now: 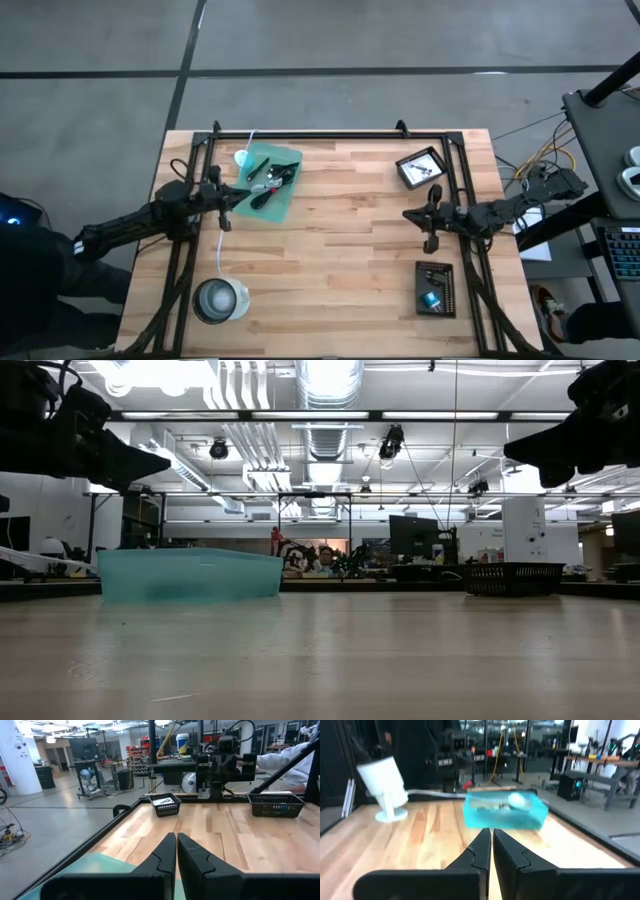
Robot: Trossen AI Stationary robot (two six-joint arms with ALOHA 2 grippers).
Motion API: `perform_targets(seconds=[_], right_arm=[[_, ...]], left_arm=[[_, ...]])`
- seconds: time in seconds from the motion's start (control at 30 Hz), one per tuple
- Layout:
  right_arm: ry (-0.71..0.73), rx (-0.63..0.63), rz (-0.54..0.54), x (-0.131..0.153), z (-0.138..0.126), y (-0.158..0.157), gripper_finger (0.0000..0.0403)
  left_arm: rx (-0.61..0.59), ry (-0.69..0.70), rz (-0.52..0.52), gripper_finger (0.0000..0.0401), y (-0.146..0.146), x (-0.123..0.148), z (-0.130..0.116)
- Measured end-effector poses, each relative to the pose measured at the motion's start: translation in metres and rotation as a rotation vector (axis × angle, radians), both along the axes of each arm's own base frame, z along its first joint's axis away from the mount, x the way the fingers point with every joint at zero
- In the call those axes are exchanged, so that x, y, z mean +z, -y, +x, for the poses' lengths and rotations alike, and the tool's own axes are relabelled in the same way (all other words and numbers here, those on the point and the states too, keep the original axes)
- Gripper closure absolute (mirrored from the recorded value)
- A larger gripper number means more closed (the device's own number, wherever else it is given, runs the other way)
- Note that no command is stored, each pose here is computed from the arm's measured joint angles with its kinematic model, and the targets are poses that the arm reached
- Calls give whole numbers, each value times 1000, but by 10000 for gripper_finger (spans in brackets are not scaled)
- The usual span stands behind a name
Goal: Pick and place items into bin
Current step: Return to Home Position
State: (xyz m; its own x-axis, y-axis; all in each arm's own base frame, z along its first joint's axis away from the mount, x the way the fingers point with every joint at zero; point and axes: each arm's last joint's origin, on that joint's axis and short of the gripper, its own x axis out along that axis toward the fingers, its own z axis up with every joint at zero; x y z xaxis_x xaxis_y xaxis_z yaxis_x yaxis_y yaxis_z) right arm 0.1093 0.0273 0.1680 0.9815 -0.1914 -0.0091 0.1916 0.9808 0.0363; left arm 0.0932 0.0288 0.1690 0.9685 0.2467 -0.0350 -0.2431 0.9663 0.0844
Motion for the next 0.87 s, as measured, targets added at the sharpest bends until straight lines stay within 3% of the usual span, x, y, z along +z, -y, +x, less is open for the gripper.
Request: perform_targets(seconds=[0.87], right_arm=[[-8,11,-74,1,0,0,394]], left_arm=[[-5,1,-2,401,0,0,0]])
